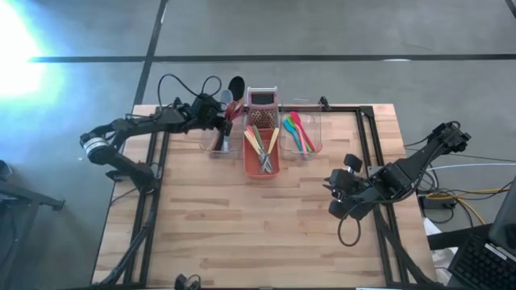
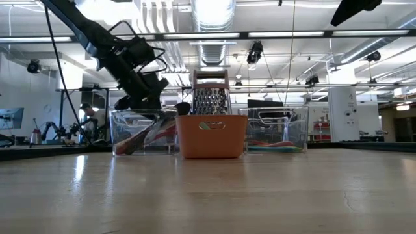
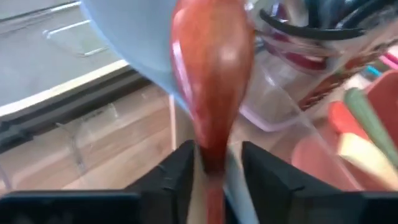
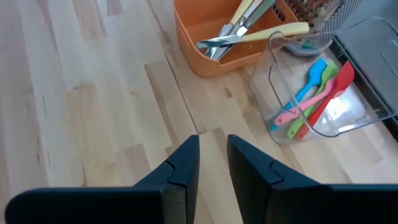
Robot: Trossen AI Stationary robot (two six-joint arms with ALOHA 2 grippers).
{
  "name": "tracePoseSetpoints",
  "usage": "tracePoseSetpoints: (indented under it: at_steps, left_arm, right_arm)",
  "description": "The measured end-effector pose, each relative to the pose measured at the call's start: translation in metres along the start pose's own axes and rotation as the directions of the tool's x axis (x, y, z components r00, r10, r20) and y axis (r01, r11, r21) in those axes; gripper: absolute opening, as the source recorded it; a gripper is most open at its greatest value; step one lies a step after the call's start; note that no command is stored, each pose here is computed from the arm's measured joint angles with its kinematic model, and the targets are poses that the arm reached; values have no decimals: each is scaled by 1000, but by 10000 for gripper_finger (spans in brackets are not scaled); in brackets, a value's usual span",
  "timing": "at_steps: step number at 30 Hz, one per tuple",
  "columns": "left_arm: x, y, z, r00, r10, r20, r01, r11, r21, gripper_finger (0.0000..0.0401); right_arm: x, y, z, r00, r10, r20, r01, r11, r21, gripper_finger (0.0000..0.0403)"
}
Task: Pick & Place Kitchen Items
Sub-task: Put the brown spoon into the left transparent bin, then return to Home Position
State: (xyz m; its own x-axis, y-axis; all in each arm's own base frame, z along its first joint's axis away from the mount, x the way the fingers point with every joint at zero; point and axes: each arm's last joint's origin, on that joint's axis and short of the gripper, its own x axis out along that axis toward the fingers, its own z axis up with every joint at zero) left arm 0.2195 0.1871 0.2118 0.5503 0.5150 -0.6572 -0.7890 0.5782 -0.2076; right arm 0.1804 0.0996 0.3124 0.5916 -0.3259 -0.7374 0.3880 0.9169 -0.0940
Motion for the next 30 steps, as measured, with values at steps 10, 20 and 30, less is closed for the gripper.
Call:
tracePoseSetpoints:
  at_steps: [10,20,30]
  left_arm:
    - [-59,-8,27,989,-94,113,95,996,3,212]
    - [-148,-58,-10,859,-428,280,331,883,332,214]
    - [-164,-64,-143,547,-686,480,414,720,557,206]
  right_arm:
    - [0,0,0,1000,-2,4,2,1000,2,91]
    - [6,4,2,990,-52,130,51,999,7,65]
    - [39,13,-33,928,248,278,-209,964,-162,10]
